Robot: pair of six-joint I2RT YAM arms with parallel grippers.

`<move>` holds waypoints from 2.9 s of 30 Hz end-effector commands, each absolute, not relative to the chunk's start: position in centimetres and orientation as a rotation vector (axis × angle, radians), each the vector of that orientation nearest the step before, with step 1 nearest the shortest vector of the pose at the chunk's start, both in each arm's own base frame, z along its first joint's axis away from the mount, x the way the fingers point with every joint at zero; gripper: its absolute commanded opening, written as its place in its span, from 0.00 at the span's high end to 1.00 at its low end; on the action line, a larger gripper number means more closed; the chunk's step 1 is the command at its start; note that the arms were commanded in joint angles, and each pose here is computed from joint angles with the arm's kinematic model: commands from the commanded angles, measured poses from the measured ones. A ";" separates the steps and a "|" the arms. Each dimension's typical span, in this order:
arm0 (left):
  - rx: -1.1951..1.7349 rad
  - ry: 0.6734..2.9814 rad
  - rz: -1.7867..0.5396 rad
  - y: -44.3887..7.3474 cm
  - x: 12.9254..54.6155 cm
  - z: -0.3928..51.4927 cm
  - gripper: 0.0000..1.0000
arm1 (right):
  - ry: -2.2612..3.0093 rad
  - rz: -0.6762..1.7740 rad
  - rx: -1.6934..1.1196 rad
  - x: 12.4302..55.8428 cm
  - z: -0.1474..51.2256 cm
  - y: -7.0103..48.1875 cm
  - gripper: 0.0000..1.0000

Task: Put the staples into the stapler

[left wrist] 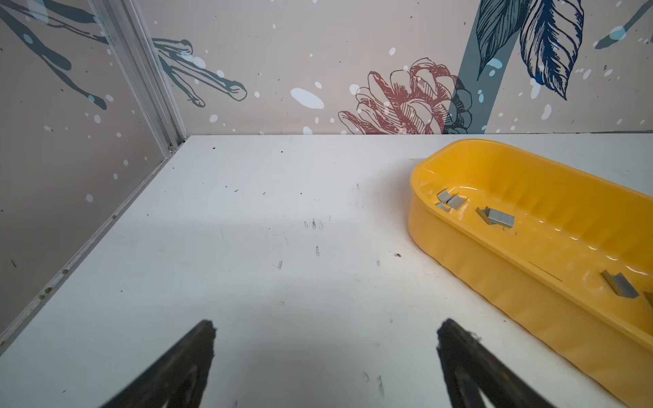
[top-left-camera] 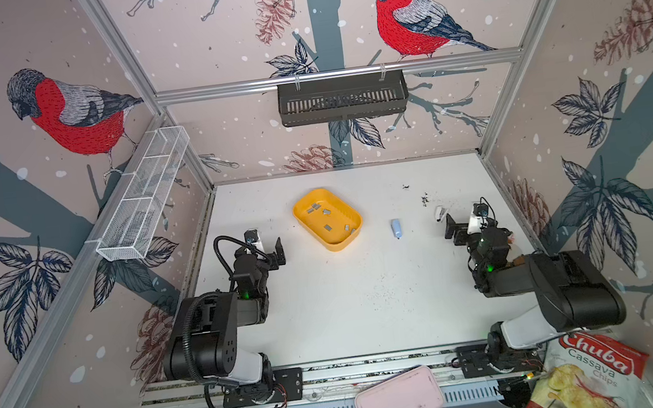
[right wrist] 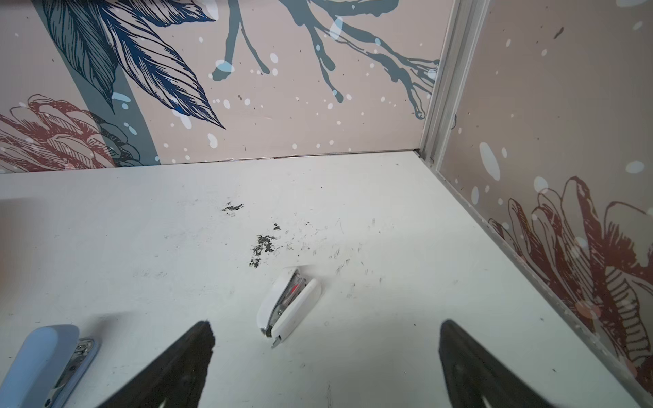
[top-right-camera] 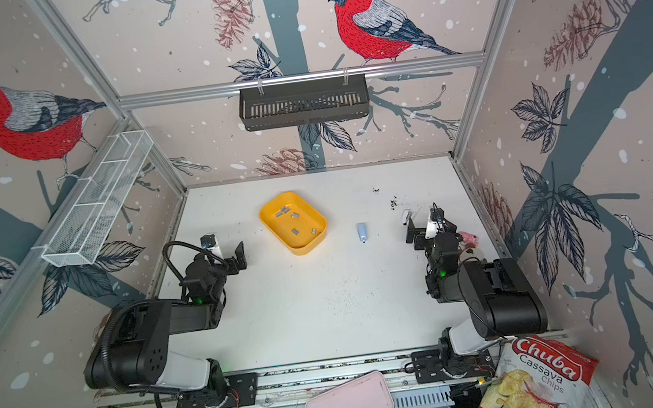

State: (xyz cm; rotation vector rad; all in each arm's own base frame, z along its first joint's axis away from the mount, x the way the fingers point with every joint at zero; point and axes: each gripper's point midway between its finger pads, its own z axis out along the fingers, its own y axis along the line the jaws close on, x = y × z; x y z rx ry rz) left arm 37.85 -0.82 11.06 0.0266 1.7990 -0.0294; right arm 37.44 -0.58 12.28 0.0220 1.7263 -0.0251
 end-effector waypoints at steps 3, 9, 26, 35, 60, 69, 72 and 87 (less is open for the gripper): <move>0.035 1.755 -0.028 -0.8 38.1 12.2 0.02 | 1.719 -0.024 0.029 37.4 12.5 -0.6 0.00; 0.036 1.754 -0.027 -0.8 38.1 12.2 0.02 | 1.717 -0.024 0.029 37.4 12.5 -0.6 0.00; 0.036 1.755 -0.028 -0.8 38.1 12.2 0.02 | 1.717 -0.024 0.026 37.4 12.5 -0.6 0.01; 0.035 1.754 -0.028 -0.8 38.1 12.2 0.02 | 1.718 -0.025 0.028 37.4 12.5 -0.6 0.00; 0.051 1.740 -0.034 -1.0 37.7 12.6 0.02 | 1.715 -0.015 0.030 37.3 12.6 -0.7 0.01; 0.078 1.713 -0.027 -1.6 37.0 13.6 0.02 | 1.676 -0.026 0.072 36.5 13.9 -1.4 0.01; 0.060 1.726 -0.019 -1.4 37.2 14.0 0.02 | 1.683 -0.028 0.071 36.6 14.6 -1.3 0.01; -0.006 1.789 -0.260 -8.3 34.8 21.1 0.02 | 1.649 0.259 0.046 31.3 23.3 5.1 0.01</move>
